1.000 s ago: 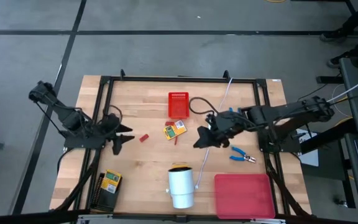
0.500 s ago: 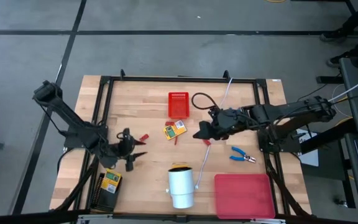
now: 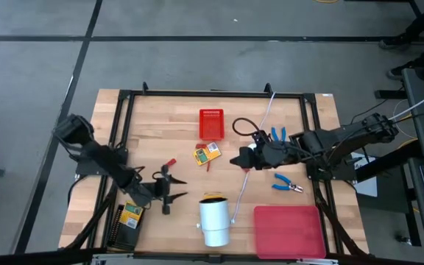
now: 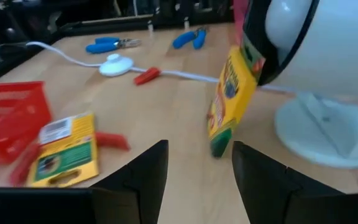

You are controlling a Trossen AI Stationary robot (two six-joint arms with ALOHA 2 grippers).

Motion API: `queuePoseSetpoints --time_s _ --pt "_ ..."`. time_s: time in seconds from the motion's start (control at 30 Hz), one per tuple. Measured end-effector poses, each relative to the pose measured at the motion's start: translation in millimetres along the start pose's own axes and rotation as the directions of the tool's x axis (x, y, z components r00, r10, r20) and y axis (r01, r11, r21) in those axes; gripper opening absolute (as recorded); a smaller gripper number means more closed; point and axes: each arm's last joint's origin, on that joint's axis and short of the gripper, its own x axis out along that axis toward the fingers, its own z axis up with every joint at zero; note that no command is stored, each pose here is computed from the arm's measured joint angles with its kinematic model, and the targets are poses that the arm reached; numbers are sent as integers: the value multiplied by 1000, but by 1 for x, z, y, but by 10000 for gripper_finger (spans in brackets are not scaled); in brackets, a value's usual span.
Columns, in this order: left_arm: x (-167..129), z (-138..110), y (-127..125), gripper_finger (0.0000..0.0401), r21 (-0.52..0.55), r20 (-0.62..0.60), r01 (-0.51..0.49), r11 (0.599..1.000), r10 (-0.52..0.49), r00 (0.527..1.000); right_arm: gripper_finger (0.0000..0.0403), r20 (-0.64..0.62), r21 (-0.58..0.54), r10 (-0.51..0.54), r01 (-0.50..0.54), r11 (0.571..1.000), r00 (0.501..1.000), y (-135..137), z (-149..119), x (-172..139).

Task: Pick & Place School Supplies
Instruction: Put the yellow box crayon into the black bin

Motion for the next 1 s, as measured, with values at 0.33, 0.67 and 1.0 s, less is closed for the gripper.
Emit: queuePoseSetpoints --time_s 0.33,0.67,1.0 --pt "37 -5 -7 177 67 -39 69 995 -66 997 212 33 13 36 -37 999 999 4 1 0" --pt "53 -2 -9 178 68 -47 122 990 -119 992 212 39 2 80 -81 997 996 8 1 0" --pt "66 -3 -6 177 59 -36 129 990 -127 991 212 42 -10 97 -96 995 994 10 1 0"
